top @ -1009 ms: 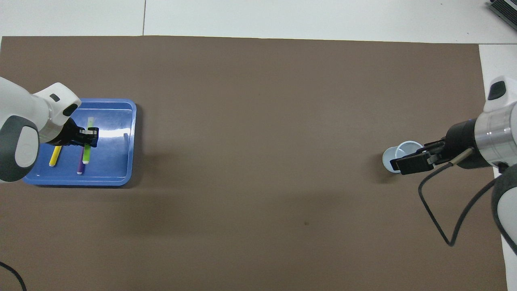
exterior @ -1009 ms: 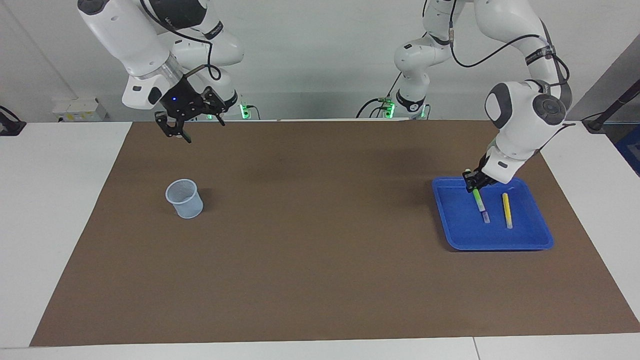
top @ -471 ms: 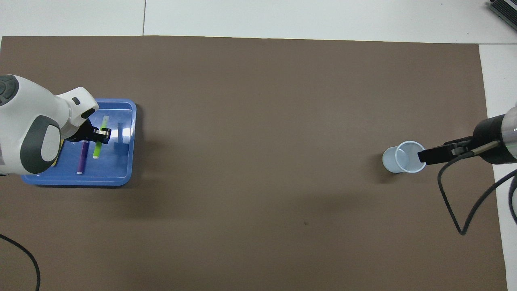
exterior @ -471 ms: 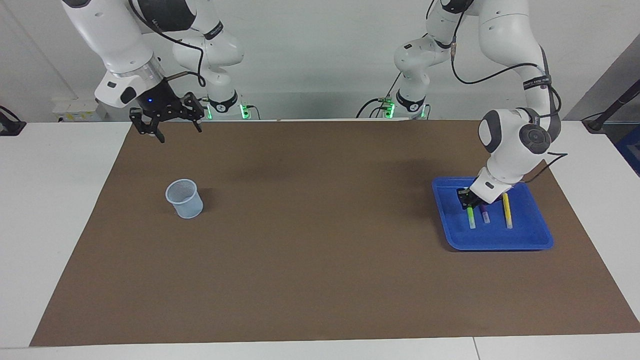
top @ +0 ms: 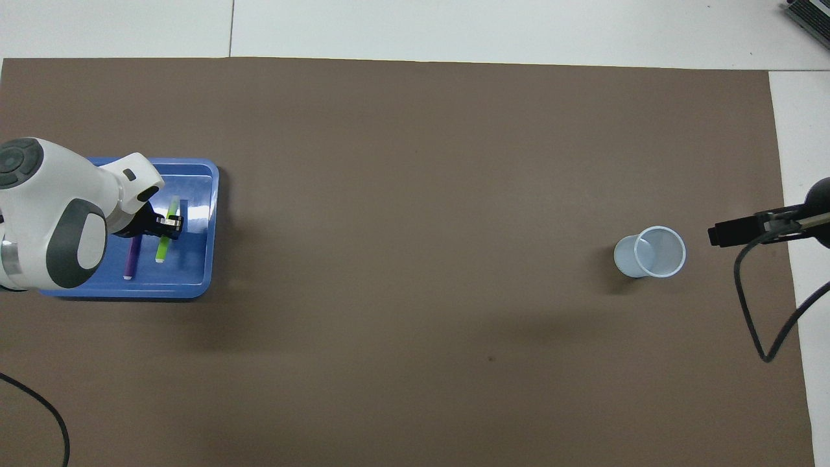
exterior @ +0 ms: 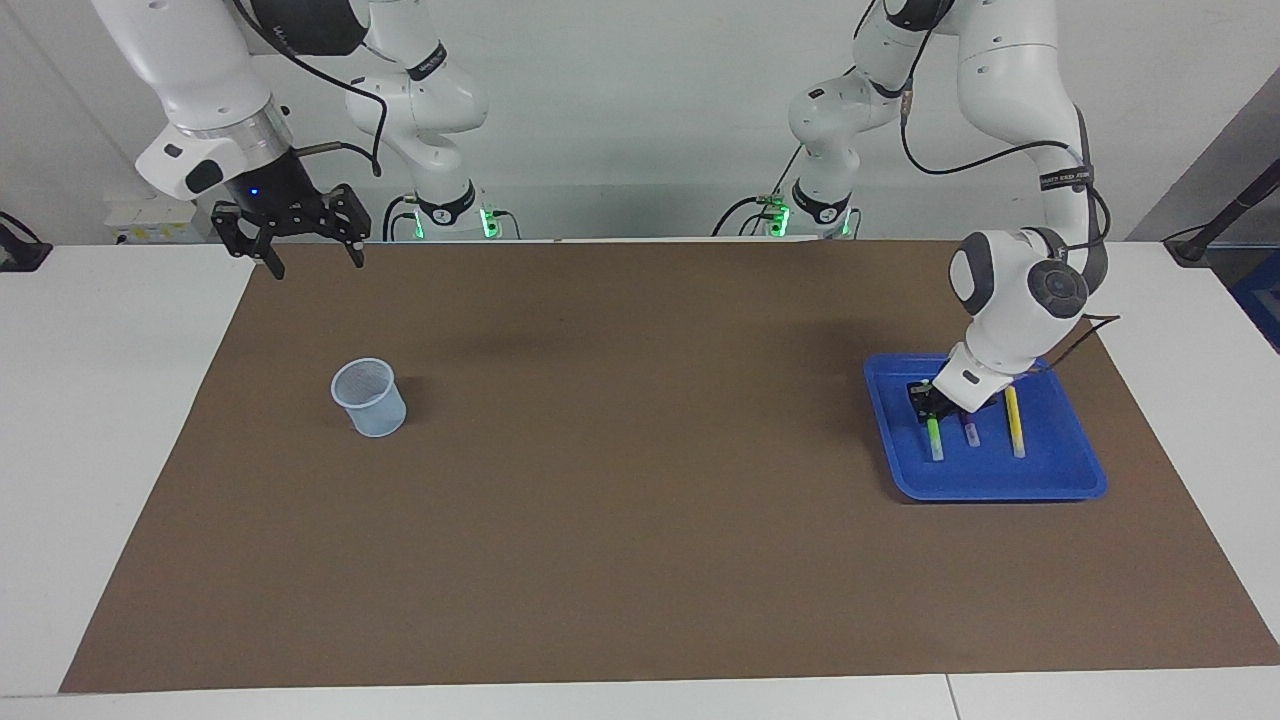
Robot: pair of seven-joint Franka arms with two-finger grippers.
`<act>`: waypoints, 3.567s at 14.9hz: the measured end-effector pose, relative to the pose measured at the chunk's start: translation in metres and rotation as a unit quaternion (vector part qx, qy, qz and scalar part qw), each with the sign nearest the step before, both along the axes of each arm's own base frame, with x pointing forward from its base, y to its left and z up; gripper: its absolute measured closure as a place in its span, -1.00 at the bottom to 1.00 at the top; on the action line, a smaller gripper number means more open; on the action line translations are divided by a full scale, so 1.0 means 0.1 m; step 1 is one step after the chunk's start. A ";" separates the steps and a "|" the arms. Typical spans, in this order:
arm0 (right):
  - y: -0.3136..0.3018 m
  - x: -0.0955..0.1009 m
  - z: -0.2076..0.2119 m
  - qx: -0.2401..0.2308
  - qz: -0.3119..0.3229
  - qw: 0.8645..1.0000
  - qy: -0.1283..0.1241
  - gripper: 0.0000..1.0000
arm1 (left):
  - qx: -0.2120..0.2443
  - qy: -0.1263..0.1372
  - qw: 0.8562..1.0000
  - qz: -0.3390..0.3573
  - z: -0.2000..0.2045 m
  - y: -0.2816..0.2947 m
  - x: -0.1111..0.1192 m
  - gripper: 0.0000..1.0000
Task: Right arm passes pens to left for tray arrangement
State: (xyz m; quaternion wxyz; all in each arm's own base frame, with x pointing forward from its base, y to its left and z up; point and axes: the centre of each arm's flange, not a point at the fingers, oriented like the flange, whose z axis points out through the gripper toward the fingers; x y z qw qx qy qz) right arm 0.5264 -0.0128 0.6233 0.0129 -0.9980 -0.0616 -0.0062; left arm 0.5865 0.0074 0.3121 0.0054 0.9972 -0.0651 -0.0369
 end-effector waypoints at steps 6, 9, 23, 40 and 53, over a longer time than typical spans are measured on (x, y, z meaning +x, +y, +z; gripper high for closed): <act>-0.15 0.04 0.10 -0.004 -0.022 1.000 0.011 -1.00 | -0.001 -0.001 1.000 0.004 -0.05 0.01 -0.03 0.43; -0.10 0.05 0.09 -0.005 -0.044 0.999 0.013 -1.00 | 0.001 0.001 1.000 0.023 -0.04 0.02 -0.03 -0.22; 0.12 0.07 0.05 -0.007 -0.071 0.997 0.020 -1.00 | 0.045 0.049 0.996 0.066 1.93 0.04 -0.36 -1.00; 0.05 0.07 0.05 -0.038 -0.072 0.997 0.020 -1.00 | 0.010 0.034 0.996 0.087 2.99 0.06 -0.33 -1.00; 0.01 0.08 0.10 -0.032 -0.076 0.996 0.016 -1.00 | 0.009 0.055 0.994 0.090 2.55 0.09 -0.46 -1.00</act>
